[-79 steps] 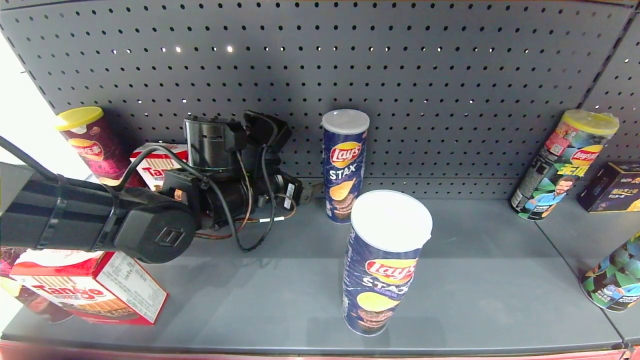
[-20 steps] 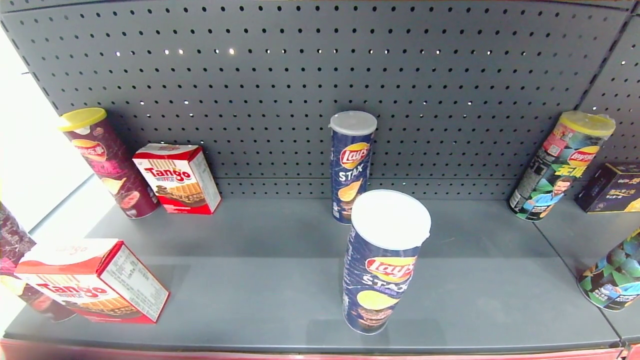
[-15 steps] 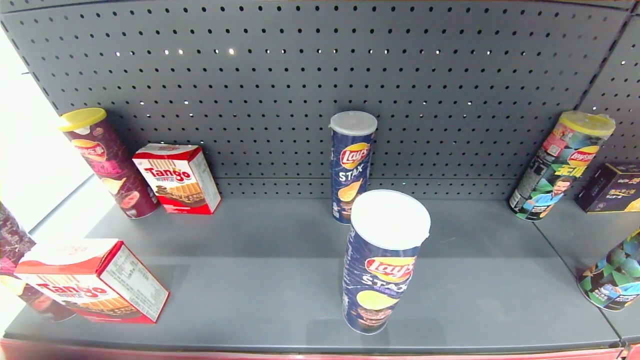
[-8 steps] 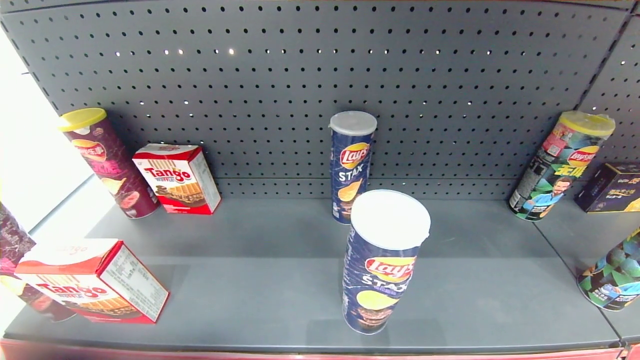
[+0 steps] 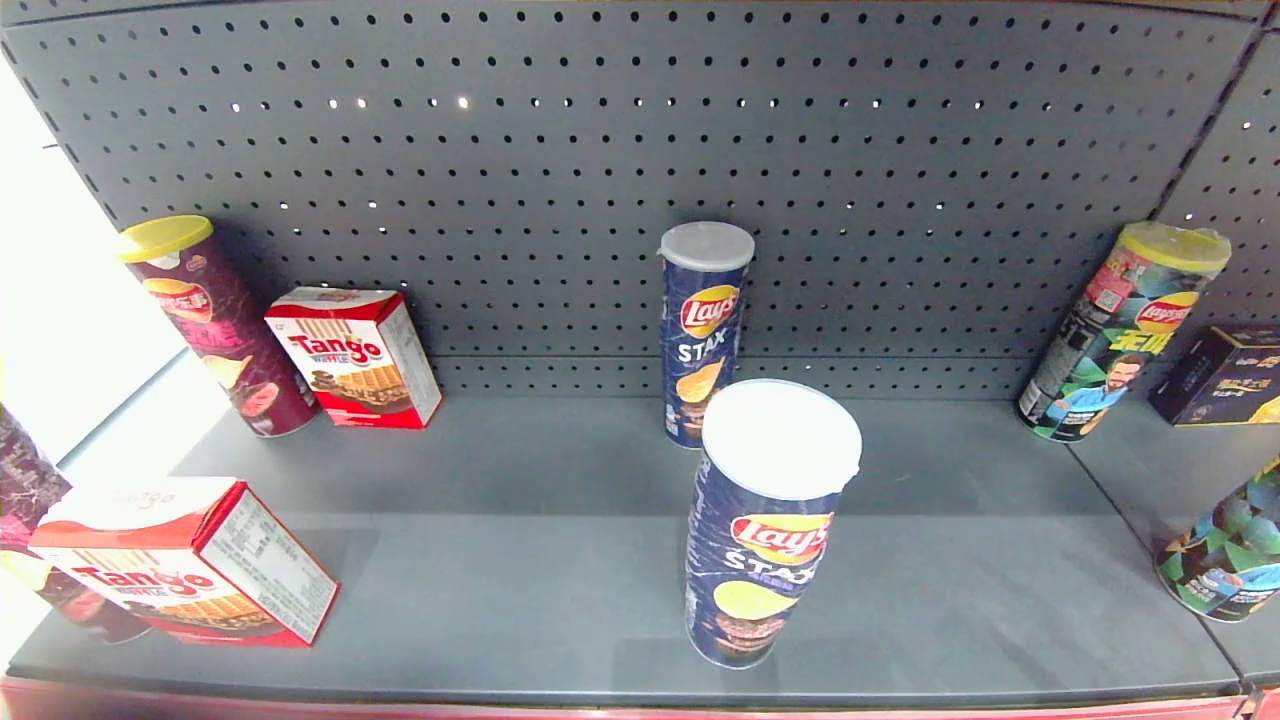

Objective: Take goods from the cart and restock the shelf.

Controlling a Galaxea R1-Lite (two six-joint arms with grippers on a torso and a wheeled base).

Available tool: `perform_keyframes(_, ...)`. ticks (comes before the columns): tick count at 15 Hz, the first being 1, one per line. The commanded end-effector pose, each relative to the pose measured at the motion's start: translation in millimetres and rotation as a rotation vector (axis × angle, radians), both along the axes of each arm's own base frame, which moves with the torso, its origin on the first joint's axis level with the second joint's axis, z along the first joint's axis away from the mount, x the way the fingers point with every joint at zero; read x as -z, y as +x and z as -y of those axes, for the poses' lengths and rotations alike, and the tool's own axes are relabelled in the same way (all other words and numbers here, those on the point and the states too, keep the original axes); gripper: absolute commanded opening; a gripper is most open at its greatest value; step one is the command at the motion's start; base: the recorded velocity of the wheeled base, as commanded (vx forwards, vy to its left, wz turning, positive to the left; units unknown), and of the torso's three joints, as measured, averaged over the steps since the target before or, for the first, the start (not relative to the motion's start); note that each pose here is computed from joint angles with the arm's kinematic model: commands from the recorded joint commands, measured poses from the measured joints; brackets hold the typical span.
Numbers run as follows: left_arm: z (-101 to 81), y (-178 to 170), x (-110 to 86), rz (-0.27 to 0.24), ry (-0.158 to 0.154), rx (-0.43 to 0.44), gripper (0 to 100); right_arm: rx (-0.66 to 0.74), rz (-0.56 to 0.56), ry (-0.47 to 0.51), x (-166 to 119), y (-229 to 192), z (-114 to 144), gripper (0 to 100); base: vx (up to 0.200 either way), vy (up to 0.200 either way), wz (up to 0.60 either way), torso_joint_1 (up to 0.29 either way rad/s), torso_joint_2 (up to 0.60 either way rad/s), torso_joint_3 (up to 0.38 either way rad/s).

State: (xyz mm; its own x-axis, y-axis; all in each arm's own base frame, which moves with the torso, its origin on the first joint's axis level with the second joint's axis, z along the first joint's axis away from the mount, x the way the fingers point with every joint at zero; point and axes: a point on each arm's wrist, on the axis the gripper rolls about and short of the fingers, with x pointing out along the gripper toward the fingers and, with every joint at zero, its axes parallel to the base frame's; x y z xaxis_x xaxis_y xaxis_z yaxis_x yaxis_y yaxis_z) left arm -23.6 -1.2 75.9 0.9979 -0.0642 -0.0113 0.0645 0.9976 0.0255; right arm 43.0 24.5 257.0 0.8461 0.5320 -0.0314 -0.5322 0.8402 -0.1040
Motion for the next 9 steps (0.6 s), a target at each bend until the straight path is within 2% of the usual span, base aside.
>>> perform_keyframes(1, 0.0, 0.3, -0.2, -0.004, 0.0, 0.0, 100, -0.15, -0.099, -0.091, -22.5, 62.6, -53.5, 100, 0.0, 0.0, 0.0, 0.0, 0.0, 0.0)
perform_keyframes(4, 0.0, 0.2, 0.0, 0.0, -0.003, -0.004, 100, -0.226, -0.15, -0.151, -12.6, 81.3, -81.9, 100, 0.0, 0.0, 0.0, 0.0, 0.0, 0.0)
perform_keyframes(5, 0.0, 0.2, -0.1, 0.002, -0.005, -0.004, 100, -0.269, -0.163, -0.198, -5.4, 84.7, -93.5, 100, 0.0, 0.0, 0.0, 0.0, 0.0, 0.0)
perform_keyframes(9, 0.0, 0.2, 0.0, 0.0, -0.005, -0.004, 100, -0.25, -0.231, -0.263, 18.9, 85.2, -94.8, 100, 0.0, 0.0, 0.0, 0.0, 0.0, 0.0)
